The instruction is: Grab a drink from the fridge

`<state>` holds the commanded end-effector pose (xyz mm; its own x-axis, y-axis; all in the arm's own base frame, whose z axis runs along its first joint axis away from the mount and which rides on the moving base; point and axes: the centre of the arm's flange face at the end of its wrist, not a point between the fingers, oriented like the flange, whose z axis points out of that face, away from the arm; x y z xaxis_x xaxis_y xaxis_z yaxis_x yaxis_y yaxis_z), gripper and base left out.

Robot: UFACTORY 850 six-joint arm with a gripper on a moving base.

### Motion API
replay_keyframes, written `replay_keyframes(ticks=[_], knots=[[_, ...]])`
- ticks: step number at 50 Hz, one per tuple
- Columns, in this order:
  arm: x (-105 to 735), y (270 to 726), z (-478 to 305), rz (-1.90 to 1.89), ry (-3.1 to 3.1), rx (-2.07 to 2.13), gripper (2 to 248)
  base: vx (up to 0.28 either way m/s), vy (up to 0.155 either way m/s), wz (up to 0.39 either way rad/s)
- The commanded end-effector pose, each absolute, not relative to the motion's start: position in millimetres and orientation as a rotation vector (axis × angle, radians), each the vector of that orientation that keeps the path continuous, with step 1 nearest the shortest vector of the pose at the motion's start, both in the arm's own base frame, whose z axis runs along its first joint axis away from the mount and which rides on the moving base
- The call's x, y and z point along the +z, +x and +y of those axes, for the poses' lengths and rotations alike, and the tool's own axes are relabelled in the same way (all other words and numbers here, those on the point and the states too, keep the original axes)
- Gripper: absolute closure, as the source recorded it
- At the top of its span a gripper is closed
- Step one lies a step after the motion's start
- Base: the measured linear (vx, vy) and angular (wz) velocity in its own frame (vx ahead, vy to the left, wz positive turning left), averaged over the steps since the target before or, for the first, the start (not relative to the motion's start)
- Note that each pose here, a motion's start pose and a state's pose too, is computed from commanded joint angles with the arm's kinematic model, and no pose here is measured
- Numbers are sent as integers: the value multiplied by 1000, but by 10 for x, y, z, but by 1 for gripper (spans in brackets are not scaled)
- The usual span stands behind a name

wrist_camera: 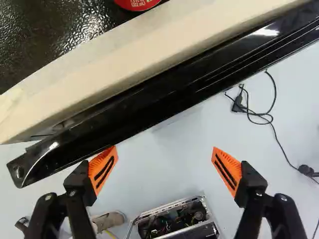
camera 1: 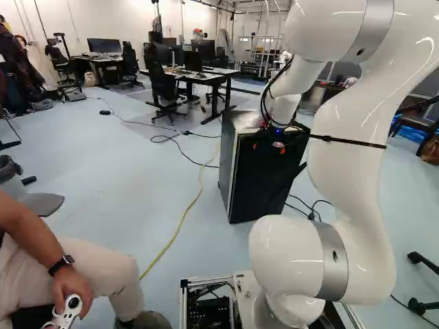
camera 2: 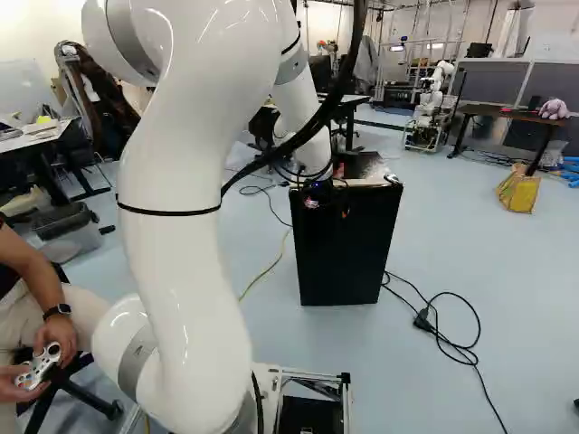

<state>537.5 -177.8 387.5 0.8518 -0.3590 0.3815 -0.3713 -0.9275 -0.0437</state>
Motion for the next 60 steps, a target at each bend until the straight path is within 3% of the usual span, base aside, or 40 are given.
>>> replay_keyframes(ticks=[60], knots=[[3874,5410,-1775,-586,2993,611,3,0,0,0]])
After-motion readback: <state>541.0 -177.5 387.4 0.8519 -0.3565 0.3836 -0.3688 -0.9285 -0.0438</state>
